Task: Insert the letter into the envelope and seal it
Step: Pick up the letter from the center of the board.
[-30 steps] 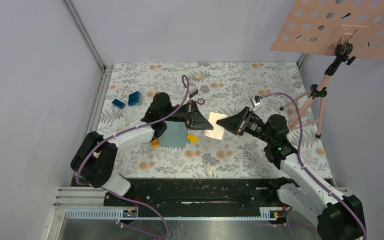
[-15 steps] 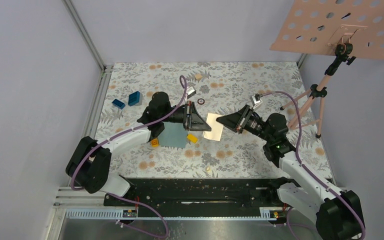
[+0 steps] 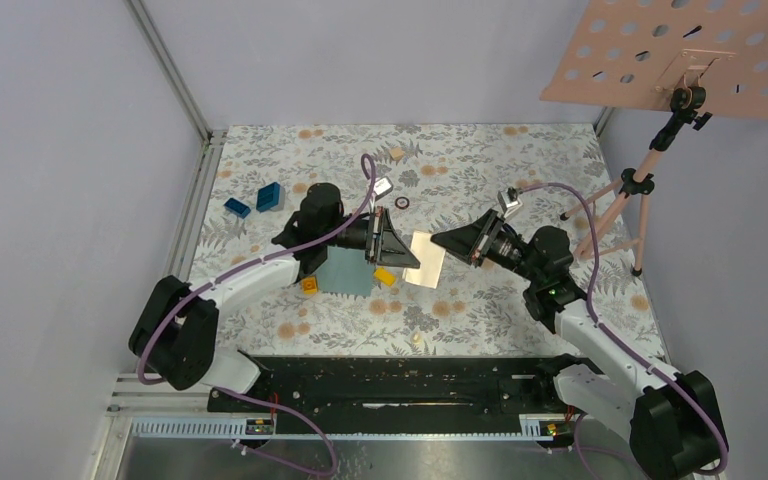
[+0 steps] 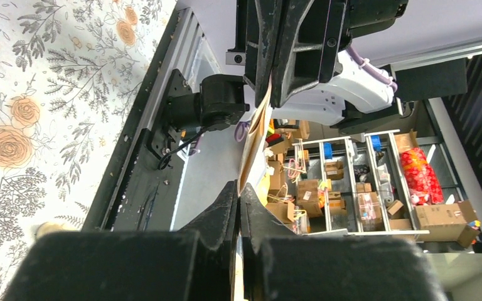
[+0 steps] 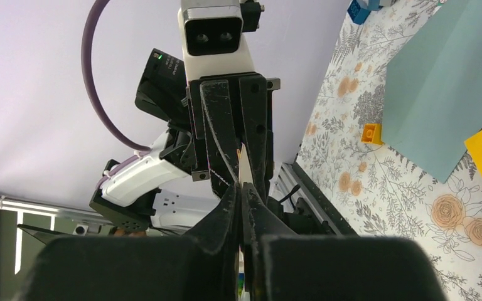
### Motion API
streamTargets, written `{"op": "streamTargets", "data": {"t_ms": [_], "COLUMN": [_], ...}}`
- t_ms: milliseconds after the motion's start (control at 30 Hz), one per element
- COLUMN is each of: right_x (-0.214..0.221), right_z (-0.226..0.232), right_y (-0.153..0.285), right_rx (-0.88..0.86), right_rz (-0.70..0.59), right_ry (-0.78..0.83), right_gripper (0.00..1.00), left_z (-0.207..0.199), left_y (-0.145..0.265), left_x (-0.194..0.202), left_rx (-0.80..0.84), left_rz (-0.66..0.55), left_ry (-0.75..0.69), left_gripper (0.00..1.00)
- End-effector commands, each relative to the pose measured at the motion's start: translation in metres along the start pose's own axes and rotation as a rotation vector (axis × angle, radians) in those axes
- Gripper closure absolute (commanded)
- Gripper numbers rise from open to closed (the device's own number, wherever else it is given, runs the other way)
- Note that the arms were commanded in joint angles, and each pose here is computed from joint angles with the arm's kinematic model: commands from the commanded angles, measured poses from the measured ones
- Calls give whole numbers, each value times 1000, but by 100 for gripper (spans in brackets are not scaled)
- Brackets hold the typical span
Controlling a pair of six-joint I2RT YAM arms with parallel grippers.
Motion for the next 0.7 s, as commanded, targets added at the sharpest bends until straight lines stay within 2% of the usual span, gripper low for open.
{"op": "streamTargets", "data": {"t_ms": [0, 33, 67, 100, 133, 167, 200, 400, 467, 567, 667], "right_x": [-10, -10, -11, -10, -10, -9, -8, 2, 4, 7, 7], "right_z": [19, 19, 18, 17, 16, 14, 11, -6, -12, -25, -39], "right_y": [0, 1, 0, 1, 1, 2, 3, 13, 15, 19, 28], "right_rx": [-91, -89, -77, -56, -40, -28, -18, 46, 62, 146, 336], "right_rz": [-84, -88, -86, -82, -79, -77, -79, -73, -67, -76, -84], "right_ry": [80, 82, 89, 94, 98, 99, 99, 95, 85, 77, 123], "right_gripper": [100, 100, 80, 51, 33, 24, 19, 16, 16, 18, 23], "left_z": [-8, -8, -8, -8, -8, -8, -8, -11, -4, 25, 55], "left_y": [6, 6, 7, 8, 9, 10, 12, 26, 35, 61, 100], "left_x": [6, 5, 5, 4, 4, 3, 2, -9, -13, -19, -21], "left_rx": [-4, -10, -14, -19, -23, -28, -31, -70, -149, -404, -776], "left_rz": [51, 51, 49, 46, 43, 37, 31, -53, -109, -189, -262], "left_ry": [-68, -71, -71, -71, -71, -70, -70, -83, -49, 34, 69], "left_gripper": [100, 100, 100, 100, 100, 100, 100, 100, 100, 100, 100]}}
Point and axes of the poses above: each gripper's point midway between its finger pads, its own y axis back along the fingers, its own z axis along the line the jaws close on, x = y × z, the point moved 8 cm from there along y, back along the fingers, and after that the axes turned 3 degrees about -y, right-handed, at the moved point
